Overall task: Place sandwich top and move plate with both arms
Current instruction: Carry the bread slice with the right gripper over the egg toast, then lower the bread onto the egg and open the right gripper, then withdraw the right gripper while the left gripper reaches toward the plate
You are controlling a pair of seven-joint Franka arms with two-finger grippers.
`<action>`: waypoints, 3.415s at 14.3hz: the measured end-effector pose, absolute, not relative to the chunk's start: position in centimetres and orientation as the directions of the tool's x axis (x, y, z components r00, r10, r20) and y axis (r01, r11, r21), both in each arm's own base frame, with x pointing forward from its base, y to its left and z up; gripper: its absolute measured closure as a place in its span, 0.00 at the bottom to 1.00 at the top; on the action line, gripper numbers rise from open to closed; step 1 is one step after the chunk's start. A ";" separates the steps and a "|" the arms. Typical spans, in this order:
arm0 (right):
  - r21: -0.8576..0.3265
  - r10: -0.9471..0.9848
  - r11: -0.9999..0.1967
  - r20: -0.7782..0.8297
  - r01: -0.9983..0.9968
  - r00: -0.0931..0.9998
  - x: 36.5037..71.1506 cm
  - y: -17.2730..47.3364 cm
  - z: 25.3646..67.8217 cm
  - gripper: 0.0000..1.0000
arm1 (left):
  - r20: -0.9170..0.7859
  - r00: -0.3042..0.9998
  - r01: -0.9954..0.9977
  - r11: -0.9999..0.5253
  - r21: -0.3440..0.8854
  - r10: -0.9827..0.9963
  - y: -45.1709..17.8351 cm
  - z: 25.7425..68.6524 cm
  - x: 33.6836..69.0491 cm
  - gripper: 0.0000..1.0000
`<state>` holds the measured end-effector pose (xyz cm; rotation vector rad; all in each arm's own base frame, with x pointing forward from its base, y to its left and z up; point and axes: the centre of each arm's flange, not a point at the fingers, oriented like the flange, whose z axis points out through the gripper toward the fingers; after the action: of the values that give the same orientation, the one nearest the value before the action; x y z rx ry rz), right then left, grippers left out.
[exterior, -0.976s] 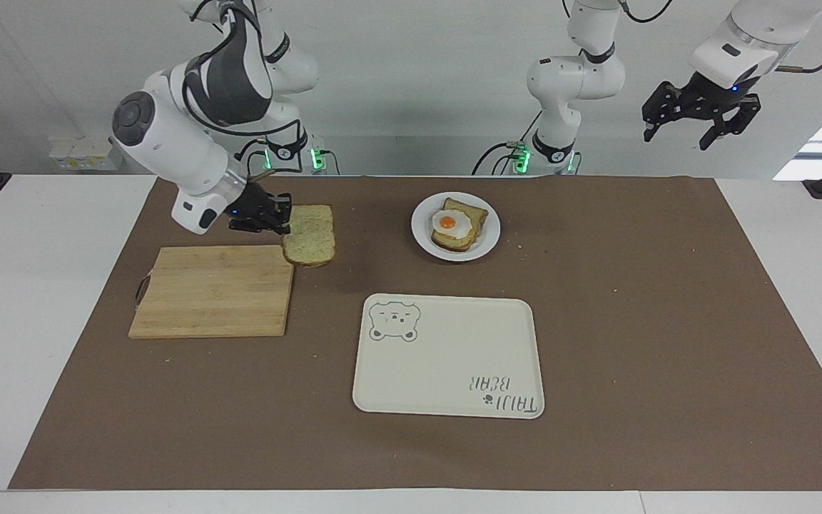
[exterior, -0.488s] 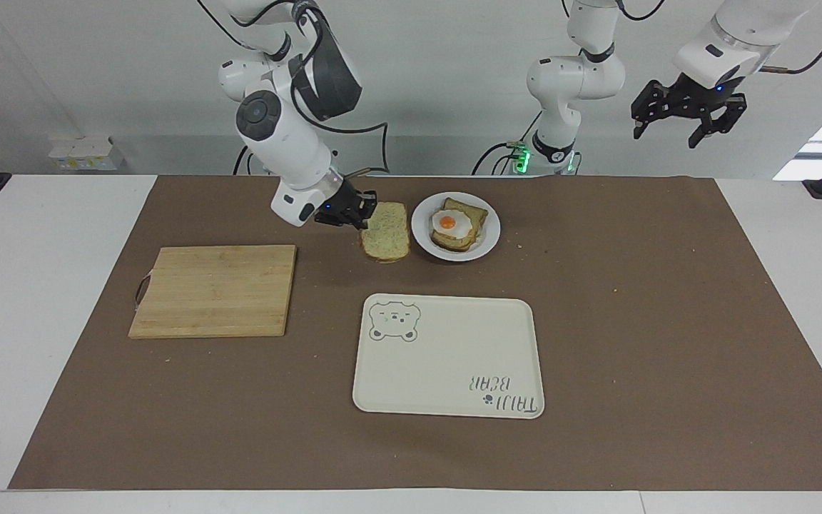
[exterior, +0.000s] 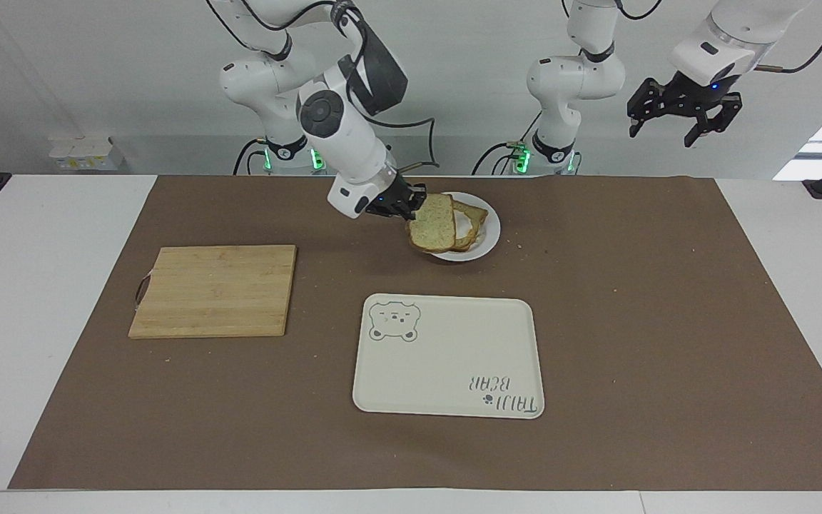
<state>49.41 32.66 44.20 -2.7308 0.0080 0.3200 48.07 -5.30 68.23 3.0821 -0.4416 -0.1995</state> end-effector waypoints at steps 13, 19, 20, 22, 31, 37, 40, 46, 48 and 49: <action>-0.309 0.096 -0.951 -0.283 0.004 0.954 43.6 39.3 33.8 0.93 | -0.124 0.952 -0.278 -0.960 0.040 -0.281 -5.3 68.2 48.1 0.00; -0.298 0.089 -0.955 -0.294 -0.003 0.952 43.1 39.2 33.1 0.92 | -0.124 0.952 -0.277 -0.960 0.040 -0.280 -5.3 68.2 48.1 0.00; -0.295 0.080 -0.956 -0.297 -0.012 0.952 43.1 39.0 33.0 0.85 | -0.124 0.952 -0.277 -0.960 0.040 -0.280 -5.3 68.2 48.1 0.00; -0.295 0.073 -0.955 -0.292 -0.017 0.954 43.4 38.8 33.1 0.63 | -0.124 0.952 -0.277 -0.960 0.040 -0.280 -5.3 68.2 48.1 0.00; -0.197 0.037 -0.980 -0.126 0.012 0.991 50.7 32.2 36.3 0.00 | -0.124 0.953 -0.275 -0.961 0.040 -0.278 -5.2 68.2 48.1 0.00; -0.105 0.004 -0.994 -0.041 -0.001 0.999 54.1 25.0 41.3 0.00 | -0.116 0.956 -0.263 -0.963 0.055 -0.268 -4.6 68.2 48.2 0.00; -0.064 -0.012 -0.998 -0.061 -0.016 0.998 53.9 22.0 43.5 0.00 | -0.108 0.956 -0.266 -0.962 0.065 -0.272 -4.9 68.3 48.2 0.00; -0.018 -0.080 -0.996 -0.163 -0.084 0.983 52.7 15.8 46.7 0.00 | -0.031 0.968 -0.232 -0.935 0.267 -0.249 -6.0 63.7 49.9 0.00; -0.017 -0.088 -0.996 -0.187 -0.093 0.978 52.8 13.2 47.1 0.00 | -0.025 0.981 -0.169 -0.918 0.359 -0.191 -5.2 59.8 50.7 0.00; -0.020 -0.089 -0.995 -0.192 -0.094 0.977 53.0 11.7 47.1 0.00 | -0.024 0.986 -0.141 -0.910 0.390 -0.163 -4.9 57.7 51.0 0.00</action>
<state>53.02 11.73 47.13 -3.0949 0.1434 0.2991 51.03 -4.95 57.68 2.7350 -0.2173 -0.0776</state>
